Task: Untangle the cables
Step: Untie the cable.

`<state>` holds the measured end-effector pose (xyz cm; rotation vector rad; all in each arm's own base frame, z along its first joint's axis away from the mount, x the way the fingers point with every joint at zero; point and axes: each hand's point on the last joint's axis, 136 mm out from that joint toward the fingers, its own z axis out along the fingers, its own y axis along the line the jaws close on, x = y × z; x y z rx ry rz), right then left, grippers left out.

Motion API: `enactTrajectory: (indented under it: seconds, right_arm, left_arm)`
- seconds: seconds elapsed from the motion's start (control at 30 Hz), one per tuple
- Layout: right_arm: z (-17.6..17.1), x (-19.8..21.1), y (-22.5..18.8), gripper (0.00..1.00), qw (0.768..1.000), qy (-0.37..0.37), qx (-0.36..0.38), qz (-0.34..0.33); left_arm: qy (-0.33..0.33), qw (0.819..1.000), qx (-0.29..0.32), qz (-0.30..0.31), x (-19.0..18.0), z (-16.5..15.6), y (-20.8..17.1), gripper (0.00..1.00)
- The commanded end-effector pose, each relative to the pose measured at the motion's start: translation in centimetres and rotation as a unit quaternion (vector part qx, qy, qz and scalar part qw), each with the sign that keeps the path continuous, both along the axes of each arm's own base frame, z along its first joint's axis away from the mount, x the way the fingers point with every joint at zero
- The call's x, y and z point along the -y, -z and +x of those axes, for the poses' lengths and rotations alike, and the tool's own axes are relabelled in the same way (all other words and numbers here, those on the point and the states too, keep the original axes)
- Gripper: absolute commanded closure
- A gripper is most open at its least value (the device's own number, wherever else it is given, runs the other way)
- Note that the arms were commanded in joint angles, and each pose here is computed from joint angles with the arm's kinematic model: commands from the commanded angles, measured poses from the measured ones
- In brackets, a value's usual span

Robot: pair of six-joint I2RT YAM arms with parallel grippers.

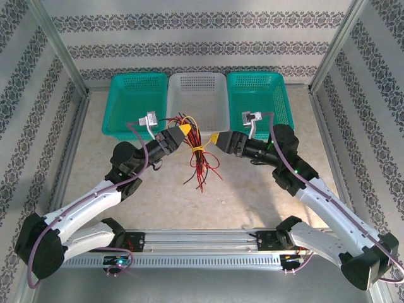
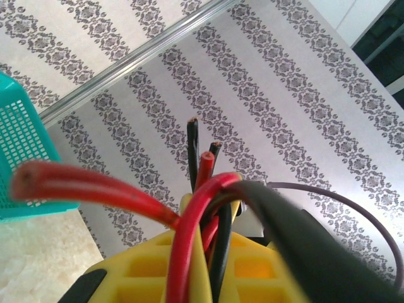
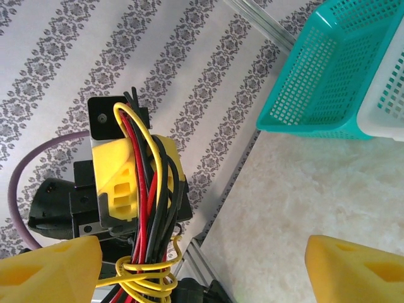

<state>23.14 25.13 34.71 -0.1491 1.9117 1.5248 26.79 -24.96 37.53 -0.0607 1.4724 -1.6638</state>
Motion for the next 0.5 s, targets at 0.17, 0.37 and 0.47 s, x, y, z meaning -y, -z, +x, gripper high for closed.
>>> enactTrajectory:
  seconds: [0.17, 0.37, 0.47]
  right_arm:
    - [-0.5, 0.8, -3.3, 0.13, 0.999, 0.009, 0.035, 0.017]
    - [0.1, 0.0, -3.4, 0.18, 1.0, 0.003, 0.027, 0.005]
    - [-0.2, -0.4, -3.4, 0.19, 0.999, -0.002, 0.039, -0.011]
  left_arm:
    - [0.024, 0.997, 0.051, -0.05, 0.0, -1.3, -3.7, 1.0]
    - [0.022, 0.997, 0.049, -0.047, -0.2, -1.5, -3.4, 1.0]
    - [0.012, 0.998, 0.045, -0.032, -0.2, -1.3, -3.2, 1.0]
